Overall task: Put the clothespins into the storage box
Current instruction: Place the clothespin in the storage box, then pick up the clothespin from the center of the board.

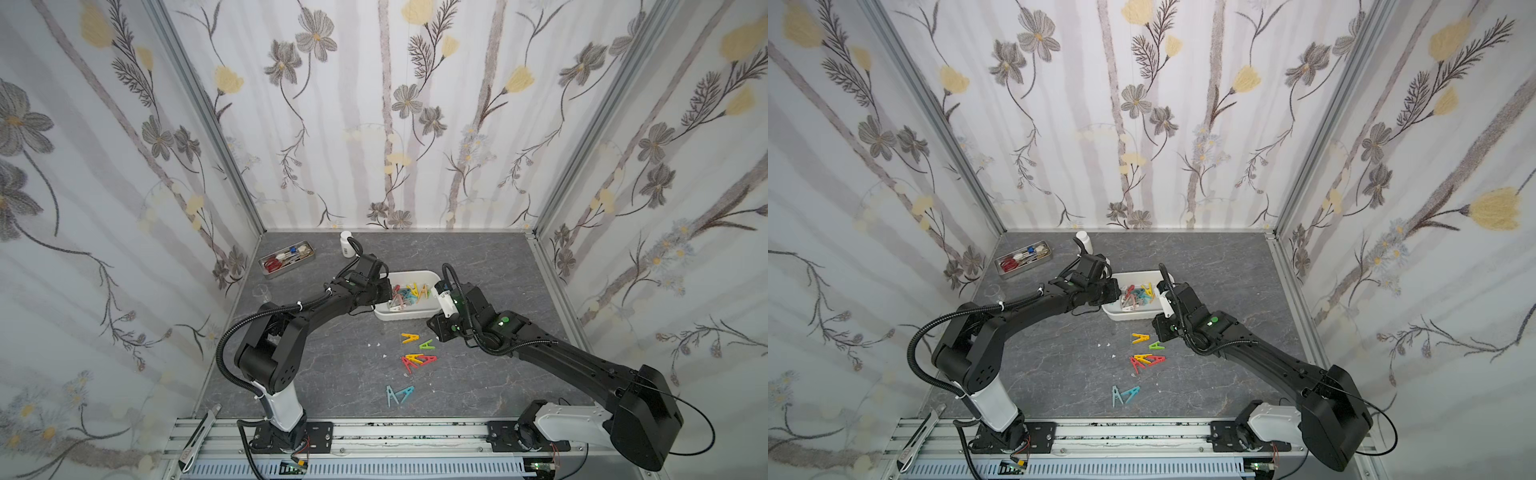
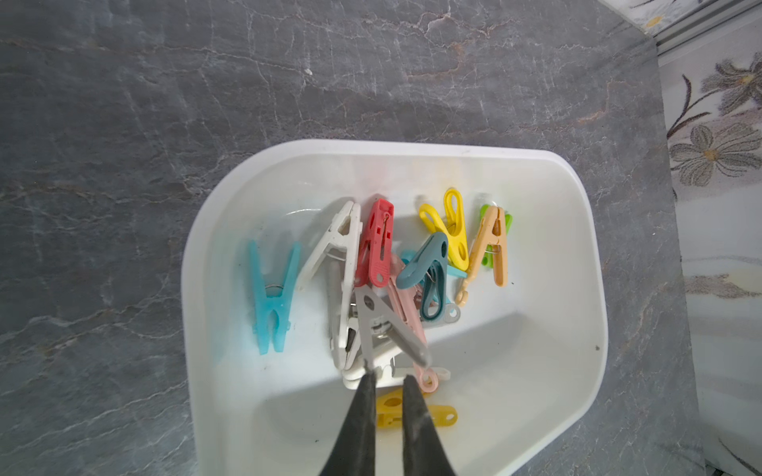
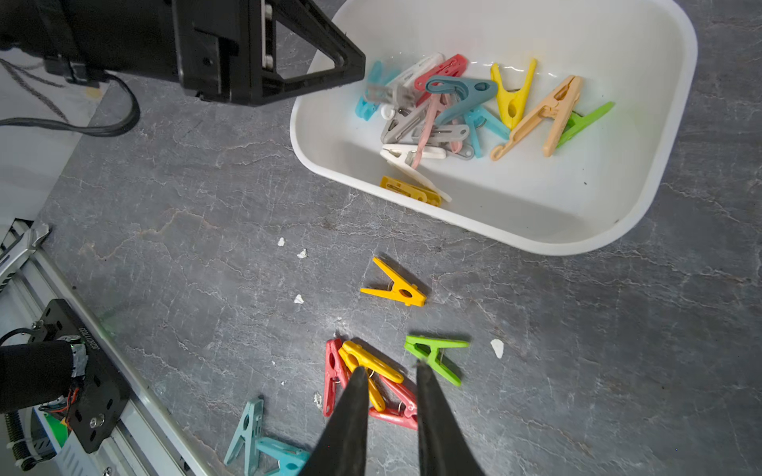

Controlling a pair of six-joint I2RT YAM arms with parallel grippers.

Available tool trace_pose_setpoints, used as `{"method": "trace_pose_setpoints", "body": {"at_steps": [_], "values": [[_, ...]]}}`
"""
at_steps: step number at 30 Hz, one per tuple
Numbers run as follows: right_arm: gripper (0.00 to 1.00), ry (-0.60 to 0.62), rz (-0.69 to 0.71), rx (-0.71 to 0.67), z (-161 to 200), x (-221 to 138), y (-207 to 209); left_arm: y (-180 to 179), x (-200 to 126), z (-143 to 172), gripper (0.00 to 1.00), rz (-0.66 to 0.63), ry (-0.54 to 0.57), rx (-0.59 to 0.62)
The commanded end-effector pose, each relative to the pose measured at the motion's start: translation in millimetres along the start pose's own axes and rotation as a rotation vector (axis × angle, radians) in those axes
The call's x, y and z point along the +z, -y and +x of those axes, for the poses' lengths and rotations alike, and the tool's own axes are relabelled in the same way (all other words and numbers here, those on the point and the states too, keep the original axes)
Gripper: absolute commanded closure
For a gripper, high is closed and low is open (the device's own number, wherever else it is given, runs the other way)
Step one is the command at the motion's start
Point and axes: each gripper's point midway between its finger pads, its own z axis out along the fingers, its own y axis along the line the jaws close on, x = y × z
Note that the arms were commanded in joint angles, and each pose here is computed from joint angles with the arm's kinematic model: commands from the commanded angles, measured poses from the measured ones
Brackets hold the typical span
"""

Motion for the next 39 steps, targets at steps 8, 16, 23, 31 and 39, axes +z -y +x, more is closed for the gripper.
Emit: {"method": "trace_pose_setpoints", "body": {"at_steps": [8,16,23,31,39], "values": [[0.77,0.017,-0.027,0.004,-5,1,-6,14,-16,-15,0.72,0.036,0.044,0.011],[0.77,-0.004,-0.054,-0.004,0,12,-18,19,-36,-16,0.68,0.063,0.079,0.003],[0.77,-0.041,-0.026,-0.025,26,19,-19,20,-47,-4,0.63,0.077,0.096,0.001],[0.75,-0.21,-0.047,-0.099,91,33,-39,15,-65,4,0.62,0.005,0.139,0.051],[0.69,-0.285,-0.104,-0.098,114,51,-67,5,-72,13,0.6,-0.003,0.156,0.033]]}}
